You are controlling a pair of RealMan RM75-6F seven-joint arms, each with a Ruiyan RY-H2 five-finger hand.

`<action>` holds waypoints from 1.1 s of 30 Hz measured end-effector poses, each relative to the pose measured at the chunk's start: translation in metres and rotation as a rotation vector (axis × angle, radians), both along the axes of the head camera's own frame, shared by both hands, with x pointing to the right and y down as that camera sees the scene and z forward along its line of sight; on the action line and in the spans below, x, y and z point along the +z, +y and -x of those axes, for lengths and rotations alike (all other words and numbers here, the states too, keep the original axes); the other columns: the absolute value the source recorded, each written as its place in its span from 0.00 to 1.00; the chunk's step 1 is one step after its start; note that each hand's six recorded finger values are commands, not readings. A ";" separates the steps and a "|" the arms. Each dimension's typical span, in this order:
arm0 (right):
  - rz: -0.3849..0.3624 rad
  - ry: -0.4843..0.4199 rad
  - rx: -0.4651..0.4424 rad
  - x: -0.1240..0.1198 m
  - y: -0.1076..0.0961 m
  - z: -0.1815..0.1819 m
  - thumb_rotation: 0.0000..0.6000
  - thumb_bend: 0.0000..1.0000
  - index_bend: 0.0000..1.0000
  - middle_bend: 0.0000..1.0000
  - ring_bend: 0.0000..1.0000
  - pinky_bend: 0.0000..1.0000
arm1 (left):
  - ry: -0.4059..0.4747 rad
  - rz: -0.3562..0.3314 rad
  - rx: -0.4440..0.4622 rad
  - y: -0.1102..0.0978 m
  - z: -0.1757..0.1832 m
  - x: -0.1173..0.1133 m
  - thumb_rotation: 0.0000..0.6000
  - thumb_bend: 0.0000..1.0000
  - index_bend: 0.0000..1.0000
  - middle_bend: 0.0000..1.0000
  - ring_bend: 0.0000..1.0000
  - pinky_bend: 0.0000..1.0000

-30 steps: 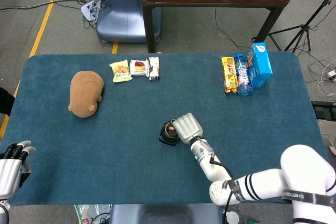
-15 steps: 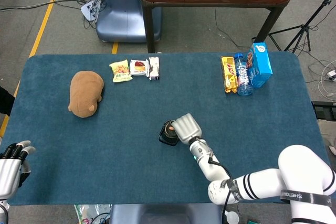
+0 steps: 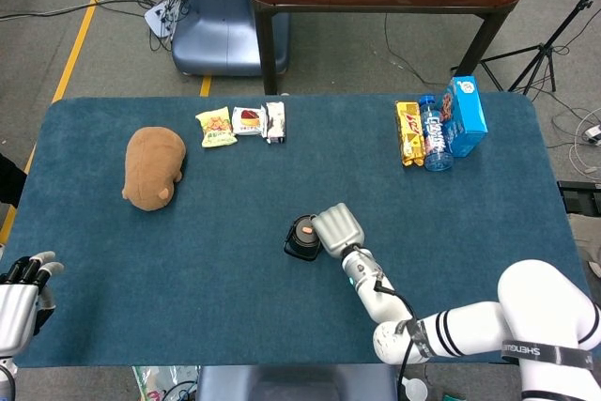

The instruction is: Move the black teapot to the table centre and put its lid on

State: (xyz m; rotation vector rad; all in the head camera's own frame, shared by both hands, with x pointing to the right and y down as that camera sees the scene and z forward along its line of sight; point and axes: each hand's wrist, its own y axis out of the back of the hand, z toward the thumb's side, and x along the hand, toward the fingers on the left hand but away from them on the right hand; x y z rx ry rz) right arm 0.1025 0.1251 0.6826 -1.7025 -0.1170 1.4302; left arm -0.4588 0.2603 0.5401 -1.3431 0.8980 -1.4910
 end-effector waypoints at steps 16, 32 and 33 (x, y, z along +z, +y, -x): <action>-0.159 -0.067 0.015 -0.048 -0.009 -0.032 1.00 0.55 0.45 0.91 0.84 0.92 | -0.015 0.018 0.017 0.001 -0.005 0.006 1.00 0.76 0.40 0.30 0.26 0.54; -0.377 -0.045 0.142 -0.114 0.019 -0.156 1.00 0.00 0.43 0.43 0.37 0.45 | 0.013 0.046 0.018 -0.002 -0.010 0.014 1.00 0.60 0.39 0.30 0.26 0.54; -0.383 -0.046 0.151 -0.116 0.022 -0.162 1.00 0.00 0.43 0.43 0.37 0.44 | 0.016 0.047 0.020 -0.003 -0.010 0.015 1.00 0.60 0.39 0.30 0.26 0.54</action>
